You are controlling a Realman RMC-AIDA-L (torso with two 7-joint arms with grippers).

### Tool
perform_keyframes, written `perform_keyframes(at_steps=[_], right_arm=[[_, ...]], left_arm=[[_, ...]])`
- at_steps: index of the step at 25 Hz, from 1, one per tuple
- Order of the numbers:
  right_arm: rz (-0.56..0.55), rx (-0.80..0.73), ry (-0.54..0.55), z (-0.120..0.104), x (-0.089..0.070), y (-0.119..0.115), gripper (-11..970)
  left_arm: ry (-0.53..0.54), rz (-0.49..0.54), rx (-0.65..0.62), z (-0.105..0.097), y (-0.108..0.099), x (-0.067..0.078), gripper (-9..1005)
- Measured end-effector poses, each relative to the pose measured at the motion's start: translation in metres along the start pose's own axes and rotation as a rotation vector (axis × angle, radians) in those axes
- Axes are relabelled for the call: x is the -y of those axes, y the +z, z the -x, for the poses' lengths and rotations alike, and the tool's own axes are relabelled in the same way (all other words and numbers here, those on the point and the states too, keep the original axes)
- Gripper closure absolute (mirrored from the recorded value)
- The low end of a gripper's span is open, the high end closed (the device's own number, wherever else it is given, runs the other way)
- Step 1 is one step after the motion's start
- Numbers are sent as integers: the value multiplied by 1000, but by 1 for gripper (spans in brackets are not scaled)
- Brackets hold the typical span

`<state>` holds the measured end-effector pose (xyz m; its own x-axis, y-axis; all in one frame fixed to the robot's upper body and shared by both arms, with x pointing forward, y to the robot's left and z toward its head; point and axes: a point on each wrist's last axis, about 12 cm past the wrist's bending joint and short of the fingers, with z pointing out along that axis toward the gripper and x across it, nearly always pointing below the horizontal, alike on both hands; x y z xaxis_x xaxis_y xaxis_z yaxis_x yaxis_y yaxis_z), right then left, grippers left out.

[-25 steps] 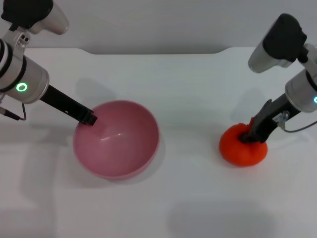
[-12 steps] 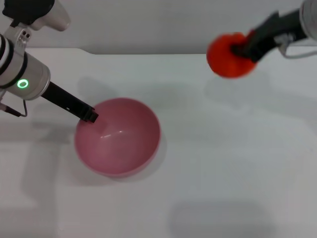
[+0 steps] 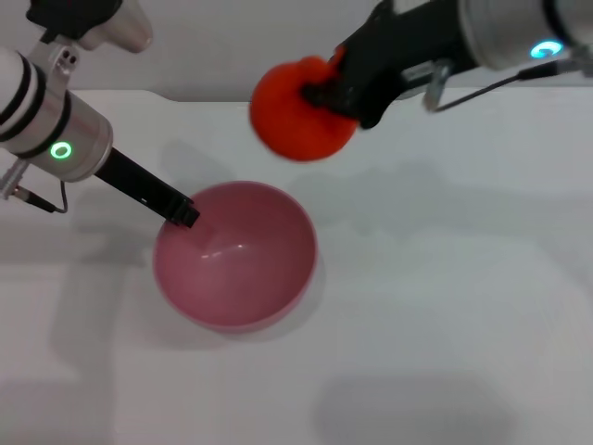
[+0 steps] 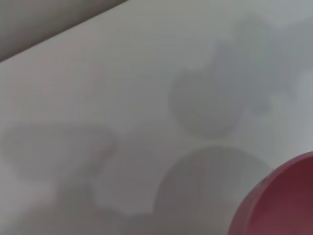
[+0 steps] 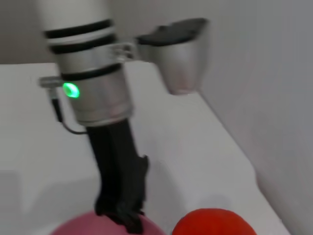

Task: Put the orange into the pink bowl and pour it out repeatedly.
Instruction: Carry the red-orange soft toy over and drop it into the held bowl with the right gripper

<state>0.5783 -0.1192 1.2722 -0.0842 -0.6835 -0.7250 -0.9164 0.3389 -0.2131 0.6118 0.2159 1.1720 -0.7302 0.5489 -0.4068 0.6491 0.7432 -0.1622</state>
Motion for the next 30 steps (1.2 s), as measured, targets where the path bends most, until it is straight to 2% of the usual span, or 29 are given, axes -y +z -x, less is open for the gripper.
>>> perform_keyframes(at_steps=[4, 13, 22, 27, 30], right_arm=[[50, -2, -35, 2, -12, 15, 876], [139, -58, -53, -1, -26, 36, 862], [169, -96, -44, -7, -25, 42, 785], [151, -86, -25, -11, -21, 40, 551], [129, -70, -13, -14, -18, 36, 546]], left_arm=[[12, 0, -5, 1, 2, 3, 955], [15, 11, 13, 4, 4, 2, 955], [27, 23, 27, 7, 5, 3, 955], [29, 24, 28, 7, 6, 3, 955], [28, 29, 34, 8, 6, 3, 955]])
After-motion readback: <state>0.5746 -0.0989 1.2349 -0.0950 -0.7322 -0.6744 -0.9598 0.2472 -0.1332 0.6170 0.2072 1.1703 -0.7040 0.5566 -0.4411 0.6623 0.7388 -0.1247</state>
